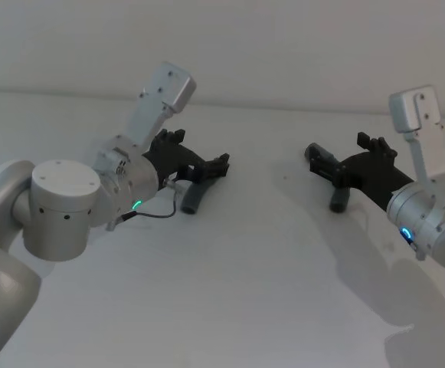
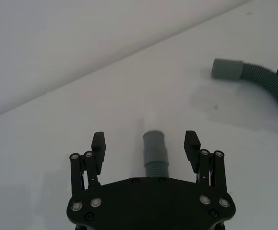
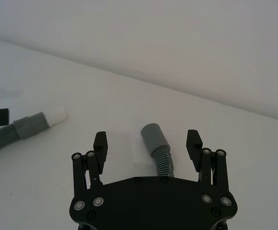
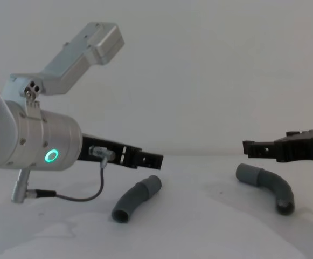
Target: Use both hands to pick up one end of the pipe from the table, align the ends, and insert them.
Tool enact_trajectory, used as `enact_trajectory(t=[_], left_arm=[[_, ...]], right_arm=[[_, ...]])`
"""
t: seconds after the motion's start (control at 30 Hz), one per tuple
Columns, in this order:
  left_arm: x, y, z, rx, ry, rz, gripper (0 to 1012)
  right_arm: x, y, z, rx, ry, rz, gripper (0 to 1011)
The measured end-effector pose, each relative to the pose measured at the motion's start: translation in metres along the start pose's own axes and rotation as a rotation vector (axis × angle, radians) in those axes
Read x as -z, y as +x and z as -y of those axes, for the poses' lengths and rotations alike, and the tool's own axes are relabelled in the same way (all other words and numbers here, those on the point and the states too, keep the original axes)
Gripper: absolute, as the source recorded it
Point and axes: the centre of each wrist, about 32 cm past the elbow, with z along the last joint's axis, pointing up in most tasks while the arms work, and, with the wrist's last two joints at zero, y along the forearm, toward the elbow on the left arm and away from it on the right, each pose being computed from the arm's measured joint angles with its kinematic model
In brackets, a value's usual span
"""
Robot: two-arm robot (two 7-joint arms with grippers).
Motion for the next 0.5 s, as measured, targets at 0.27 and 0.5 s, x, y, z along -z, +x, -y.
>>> enact_trajectory(t=[0.27, 0.5], left_arm=[[0.0033, 0.0005, 0.0017, -0.013, 0.041, 0.006, 1001], [0.0046, 0.0007, 0.0065, 0.003, 0.050, -0.002, 1001]], right_arm=[[0.000, 0.001, -0.011, 0.001, -0.014, 0.002, 1000], [-0.001, 0.002, -0.018, -0.003, -0.030, 0.002, 1000]])
